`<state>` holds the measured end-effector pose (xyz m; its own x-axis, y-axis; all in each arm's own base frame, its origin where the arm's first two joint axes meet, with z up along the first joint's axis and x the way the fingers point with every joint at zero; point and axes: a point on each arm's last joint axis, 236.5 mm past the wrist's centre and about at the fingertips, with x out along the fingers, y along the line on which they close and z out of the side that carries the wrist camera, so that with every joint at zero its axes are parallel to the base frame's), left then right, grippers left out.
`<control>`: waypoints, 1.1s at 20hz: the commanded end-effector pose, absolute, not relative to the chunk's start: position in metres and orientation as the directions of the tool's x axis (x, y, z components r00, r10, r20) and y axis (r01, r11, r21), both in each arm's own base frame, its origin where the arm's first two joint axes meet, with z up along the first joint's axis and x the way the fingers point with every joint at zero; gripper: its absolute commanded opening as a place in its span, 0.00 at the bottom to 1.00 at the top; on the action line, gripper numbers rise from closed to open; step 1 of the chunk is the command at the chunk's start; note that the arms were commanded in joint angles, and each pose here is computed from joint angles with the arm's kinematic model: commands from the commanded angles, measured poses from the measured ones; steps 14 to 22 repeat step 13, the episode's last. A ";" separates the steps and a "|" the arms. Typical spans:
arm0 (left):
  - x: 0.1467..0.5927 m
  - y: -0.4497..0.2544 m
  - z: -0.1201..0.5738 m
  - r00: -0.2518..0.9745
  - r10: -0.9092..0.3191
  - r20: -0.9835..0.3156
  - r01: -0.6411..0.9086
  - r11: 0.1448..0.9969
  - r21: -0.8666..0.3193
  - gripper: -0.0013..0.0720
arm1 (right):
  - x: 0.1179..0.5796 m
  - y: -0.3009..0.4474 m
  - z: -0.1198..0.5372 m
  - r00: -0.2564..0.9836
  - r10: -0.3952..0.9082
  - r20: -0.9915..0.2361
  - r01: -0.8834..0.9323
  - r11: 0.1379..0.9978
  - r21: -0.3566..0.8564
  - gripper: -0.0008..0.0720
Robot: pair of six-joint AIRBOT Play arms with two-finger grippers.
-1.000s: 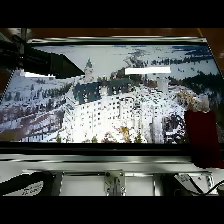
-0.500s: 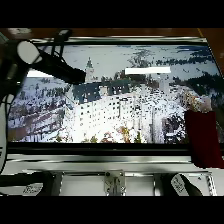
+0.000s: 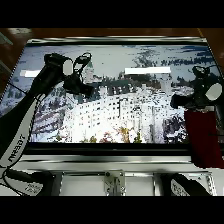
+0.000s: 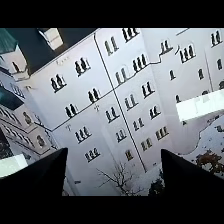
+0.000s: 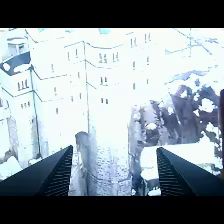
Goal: Fold the shirts.
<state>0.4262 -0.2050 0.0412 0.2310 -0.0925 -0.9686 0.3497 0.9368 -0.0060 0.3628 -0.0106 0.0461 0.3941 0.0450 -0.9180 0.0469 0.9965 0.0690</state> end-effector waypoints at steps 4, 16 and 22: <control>0.430 -0.207 0.041 0.247 -0.094 -0.964 0.348 0.937 -0.002 0.98 | 0.365 -0.001 0.042 0.386 0.047 -0.922 0.029 0.998 0.063 0.89; 0.431 -0.207 0.041 0.250 -0.095 -0.964 0.348 0.937 -0.002 0.98 | 0.365 -0.001 0.042 0.386 0.047 -0.921 0.029 0.998 0.063 0.89; 0.431 -0.207 0.041 0.250 -0.095 -0.964 0.348 0.937 -0.002 0.98 | 0.365 -0.001 0.042 0.386 0.047 -0.921 0.029 0.998 0.063 0.89</control>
